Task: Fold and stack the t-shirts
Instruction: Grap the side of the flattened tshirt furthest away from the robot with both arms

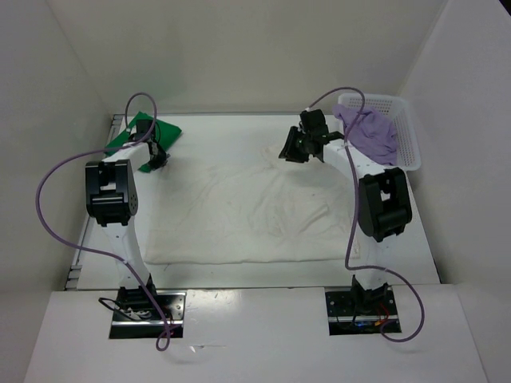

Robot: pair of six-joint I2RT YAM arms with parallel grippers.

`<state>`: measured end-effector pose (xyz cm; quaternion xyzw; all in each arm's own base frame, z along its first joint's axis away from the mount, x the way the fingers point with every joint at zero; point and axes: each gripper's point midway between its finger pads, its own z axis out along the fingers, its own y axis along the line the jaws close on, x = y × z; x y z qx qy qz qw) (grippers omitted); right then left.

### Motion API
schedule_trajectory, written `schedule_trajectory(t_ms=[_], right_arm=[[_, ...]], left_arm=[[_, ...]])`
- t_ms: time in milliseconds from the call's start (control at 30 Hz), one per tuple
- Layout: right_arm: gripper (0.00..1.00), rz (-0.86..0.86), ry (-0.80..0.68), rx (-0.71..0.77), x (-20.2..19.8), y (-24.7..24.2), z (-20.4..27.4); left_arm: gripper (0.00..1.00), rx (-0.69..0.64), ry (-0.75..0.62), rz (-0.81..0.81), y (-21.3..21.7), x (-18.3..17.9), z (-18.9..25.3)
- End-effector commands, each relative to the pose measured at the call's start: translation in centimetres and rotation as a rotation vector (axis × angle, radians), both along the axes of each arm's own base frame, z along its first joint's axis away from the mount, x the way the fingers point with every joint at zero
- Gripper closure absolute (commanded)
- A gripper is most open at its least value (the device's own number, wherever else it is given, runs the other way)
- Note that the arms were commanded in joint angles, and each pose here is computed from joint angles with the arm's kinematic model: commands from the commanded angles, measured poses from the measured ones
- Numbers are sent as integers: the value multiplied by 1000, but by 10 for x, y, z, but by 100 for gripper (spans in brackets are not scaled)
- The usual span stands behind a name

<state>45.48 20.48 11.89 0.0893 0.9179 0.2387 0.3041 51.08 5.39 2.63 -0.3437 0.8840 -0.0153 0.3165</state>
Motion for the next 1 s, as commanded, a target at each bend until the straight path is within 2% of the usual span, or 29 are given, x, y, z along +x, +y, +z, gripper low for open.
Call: schedule_trajectory(t_ms=[0, 67, 100, 133, 200, 233, 433, 600, 967], right_arm=[[63, -108, -91, -125, 58, -32, -1], [63, -150, -128, -173, 85, -43, 6], [63, -170, -95, -215, 94, -53, -18], [63, -197, -132, -213, 112, -58, -3], [57, -231, -103, -281, 124, -68, -30], [56, -247, -143, -295, 139, -69, -17], [54, -287, -107, -418, 181, -80, -53], [54, -300, -132, -431, 198, -80, -56], [55, -299, -47, -491, 184, -89, -92]], left_arm=[[100, 9, -86, -26, -2, 15, 28], [100, 11, -102, -26, -2, 13, 34], [100, 12, -114, -26, -2, 13, 38], [100, 6, -116, -17, -2, 13, 38], [100, 1, -136, -23, -4, 12, 47], [100, -7, -124, -29, -6, 8, 41], [100, -38, -164, -34, -12, 7, 53], [100, -57, -134, -45, -17, -2, 41], [100, -76, -155, -52, -20, 4, 48]])
